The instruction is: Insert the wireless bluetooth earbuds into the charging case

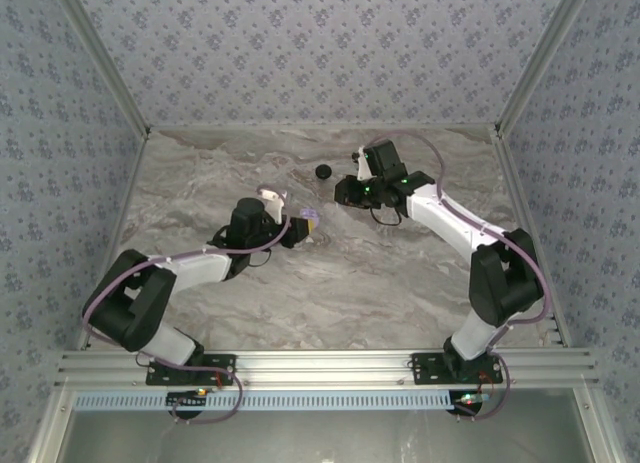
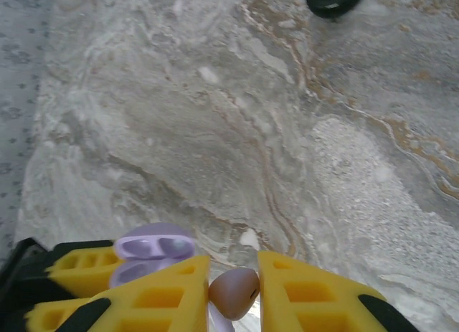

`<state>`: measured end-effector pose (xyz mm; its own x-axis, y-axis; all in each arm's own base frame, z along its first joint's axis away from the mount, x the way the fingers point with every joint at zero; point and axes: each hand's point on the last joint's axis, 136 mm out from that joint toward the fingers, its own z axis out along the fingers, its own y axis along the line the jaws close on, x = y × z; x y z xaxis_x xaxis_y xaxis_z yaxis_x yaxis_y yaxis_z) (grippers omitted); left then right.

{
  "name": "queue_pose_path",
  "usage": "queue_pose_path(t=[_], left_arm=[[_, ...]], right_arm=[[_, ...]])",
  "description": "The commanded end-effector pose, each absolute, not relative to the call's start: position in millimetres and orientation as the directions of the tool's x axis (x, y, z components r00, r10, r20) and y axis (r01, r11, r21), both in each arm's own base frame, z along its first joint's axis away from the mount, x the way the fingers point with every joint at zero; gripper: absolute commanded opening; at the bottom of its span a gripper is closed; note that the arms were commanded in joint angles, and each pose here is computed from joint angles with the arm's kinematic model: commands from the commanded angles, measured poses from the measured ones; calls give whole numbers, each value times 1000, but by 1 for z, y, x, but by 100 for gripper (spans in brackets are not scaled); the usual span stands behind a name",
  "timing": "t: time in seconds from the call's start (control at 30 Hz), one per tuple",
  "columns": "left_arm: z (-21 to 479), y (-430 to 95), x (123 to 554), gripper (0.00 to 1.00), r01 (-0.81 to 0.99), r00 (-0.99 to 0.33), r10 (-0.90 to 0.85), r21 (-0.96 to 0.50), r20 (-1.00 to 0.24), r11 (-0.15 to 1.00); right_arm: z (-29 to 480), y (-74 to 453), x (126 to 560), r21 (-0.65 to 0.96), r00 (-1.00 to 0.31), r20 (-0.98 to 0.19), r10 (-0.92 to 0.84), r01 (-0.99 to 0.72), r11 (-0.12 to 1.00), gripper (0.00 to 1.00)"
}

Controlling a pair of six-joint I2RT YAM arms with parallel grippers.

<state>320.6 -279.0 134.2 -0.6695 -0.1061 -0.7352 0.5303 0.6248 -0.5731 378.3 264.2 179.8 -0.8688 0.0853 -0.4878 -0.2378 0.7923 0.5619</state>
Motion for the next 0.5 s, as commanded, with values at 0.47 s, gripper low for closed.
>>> queue_pose_path(t=[0.47], left_arm=[[195, -314, 314, 20, 724, -523, -175, -543, -834, 426]], right_arm=[[243, 287, 368, 637, -800, -594, 86, -403, 657, 24]])
